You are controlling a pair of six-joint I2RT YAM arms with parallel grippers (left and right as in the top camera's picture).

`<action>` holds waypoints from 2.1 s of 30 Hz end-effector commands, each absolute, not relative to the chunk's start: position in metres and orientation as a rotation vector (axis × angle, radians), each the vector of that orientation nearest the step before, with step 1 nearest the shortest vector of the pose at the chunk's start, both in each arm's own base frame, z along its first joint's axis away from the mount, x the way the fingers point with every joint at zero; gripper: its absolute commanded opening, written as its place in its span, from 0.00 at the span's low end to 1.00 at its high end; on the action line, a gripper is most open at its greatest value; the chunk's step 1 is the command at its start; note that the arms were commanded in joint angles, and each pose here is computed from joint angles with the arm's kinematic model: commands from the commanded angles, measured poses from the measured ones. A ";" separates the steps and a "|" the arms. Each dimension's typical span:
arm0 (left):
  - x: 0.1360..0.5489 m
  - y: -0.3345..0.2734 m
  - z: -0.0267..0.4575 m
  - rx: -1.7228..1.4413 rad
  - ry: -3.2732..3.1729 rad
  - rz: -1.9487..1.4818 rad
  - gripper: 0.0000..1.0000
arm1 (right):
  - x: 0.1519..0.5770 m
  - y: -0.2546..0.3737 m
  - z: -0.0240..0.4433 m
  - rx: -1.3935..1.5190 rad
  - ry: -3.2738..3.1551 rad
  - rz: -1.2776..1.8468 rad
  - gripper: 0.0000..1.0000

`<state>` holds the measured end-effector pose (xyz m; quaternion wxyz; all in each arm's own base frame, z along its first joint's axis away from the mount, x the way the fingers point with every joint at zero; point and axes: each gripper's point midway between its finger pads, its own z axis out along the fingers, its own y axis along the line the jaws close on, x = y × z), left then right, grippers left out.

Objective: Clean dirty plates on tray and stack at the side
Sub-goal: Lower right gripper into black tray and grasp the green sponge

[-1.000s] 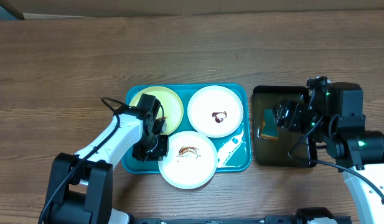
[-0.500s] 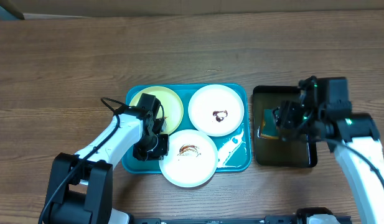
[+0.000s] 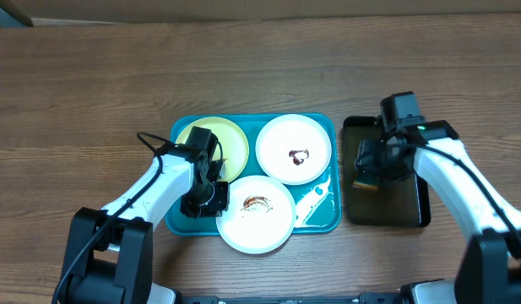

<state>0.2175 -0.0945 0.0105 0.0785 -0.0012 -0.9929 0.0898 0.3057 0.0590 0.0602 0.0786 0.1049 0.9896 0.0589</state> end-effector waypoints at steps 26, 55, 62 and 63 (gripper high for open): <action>0.217 -0.089 0.005 0.030 -2.971 0.205 0.04 | 0.314 0.047 0.017 0.480 3.005 0.043 0.41; 0.217 -0.089 0.005 0.031 -2.971 0.205 0.04 | 0.301 0.048 -0.001 0.491 3.092 0.029 0.04; 0.217 -0.089 0.005 0.031 -2.971 0.205 0.04 | 0.325 0.044 0.043 0.514 2.996 0.074 0.04; 0.217 -0.089 0.005 0.030 -2.971 0.206 0.04 | 0.332 0.043 0.056 0.517 2.962 0.088 0.04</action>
